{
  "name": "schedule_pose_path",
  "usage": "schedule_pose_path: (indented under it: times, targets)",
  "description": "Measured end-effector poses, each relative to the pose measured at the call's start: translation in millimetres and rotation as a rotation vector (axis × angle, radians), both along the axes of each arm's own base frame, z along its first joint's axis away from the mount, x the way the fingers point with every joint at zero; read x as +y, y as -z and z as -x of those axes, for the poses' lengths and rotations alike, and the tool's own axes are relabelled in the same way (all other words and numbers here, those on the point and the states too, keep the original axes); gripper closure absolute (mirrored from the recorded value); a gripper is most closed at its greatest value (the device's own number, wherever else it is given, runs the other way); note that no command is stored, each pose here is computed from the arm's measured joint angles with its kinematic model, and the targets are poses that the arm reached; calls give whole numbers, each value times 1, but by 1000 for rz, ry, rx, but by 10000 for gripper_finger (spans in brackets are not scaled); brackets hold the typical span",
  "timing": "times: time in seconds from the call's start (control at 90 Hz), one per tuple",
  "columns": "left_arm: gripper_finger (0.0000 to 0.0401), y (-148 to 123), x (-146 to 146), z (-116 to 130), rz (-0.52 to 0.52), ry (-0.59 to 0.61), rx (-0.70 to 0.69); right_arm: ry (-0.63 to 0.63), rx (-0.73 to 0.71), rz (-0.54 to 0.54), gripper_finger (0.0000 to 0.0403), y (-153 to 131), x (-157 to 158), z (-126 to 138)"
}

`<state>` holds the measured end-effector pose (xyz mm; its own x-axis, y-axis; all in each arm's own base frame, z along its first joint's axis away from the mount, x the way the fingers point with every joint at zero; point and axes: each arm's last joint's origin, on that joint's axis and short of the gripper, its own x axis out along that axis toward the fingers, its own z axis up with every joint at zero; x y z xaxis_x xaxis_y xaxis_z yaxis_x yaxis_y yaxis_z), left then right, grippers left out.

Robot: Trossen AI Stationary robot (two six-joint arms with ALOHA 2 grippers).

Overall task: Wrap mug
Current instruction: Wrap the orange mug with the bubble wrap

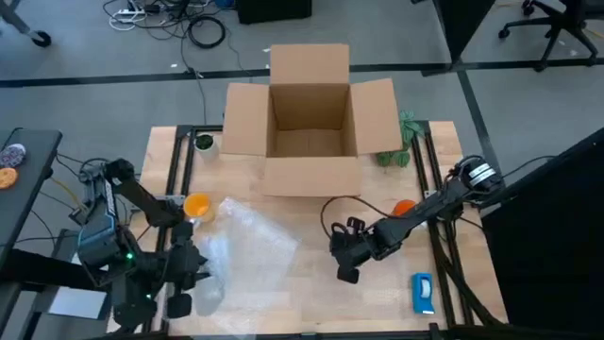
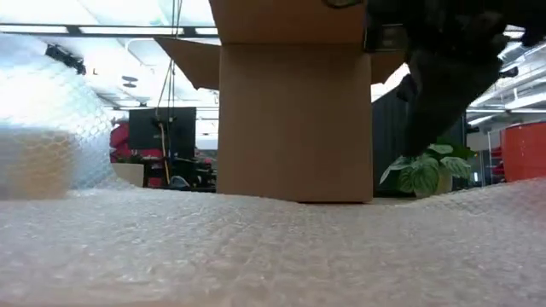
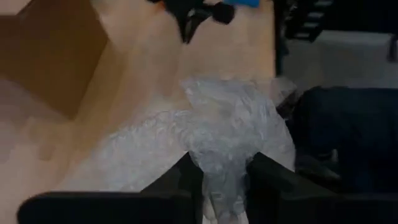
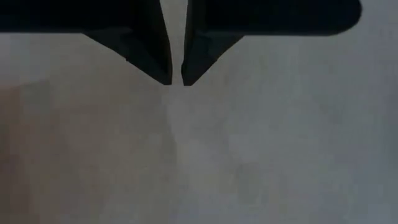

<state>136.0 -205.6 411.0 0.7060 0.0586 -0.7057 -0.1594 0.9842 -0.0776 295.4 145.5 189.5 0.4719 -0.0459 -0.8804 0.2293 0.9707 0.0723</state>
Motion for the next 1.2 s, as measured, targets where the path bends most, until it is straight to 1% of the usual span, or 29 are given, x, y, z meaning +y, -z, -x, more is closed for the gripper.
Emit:
schedule_pose_path:
  times: [0.078, 0.178, 0.278, 0.356, 0.433, 0.5, 0.578, 0.678, 0.8, 0.867, 0.922, 1.056, 1.2]
  targets:
    - [316, 3, 2, -1, -4, -22, 17, -5, 13, 6, 383, -6, 1, 4]
    - [310, 4, 2, -1, -11, -21, 19, 14, 31, 38, 383, -30, -2, 13]
    - [316, 4, 2, -2, -21, -16, 14, 70, 121, 86, 383, -51, -11, 33]
    - [329, 4, 3, -3, -22, -20, 11, 185, 187, 83, 383, -64, -22, 51]
    - [347, 4, 3, -3, -22, -20, 10, 325, 258, 21, 382, -76, -34, 68]
    - [366, 4, 2, -3, -24, -26, -4, 419, 306, -30, 379, -85, -42, 81]
    - [389, 4, 2, -5, -38, -43, -48, 484, 336, -42, 371, -94, -48, 94]
    - [394, 8, 0, -7, -61, -49, -84, 530, 377, -69, 351, -101, -54, 107]
    - [396, 14, -4, -11, -99, -43, -126, 561, 386, -140, 319, -106, -57, 110]
    - [397, 16, -6, -14, -119, -42, -155, 588, 418, -169, 303, -105, -59, 109]
    - [398, 18, -7, -16, -143, -44, -188, 606, 441, -172, 292, -101, -61, 108]
    - [398, 19, -10, -22, -157, -119, -319, 689, 498, -165, 273, -83, -71, 106]
    - [399, 23, -12, -25, -239, -114, -364, 742, 541, -167, 264, -65, -87, 105]
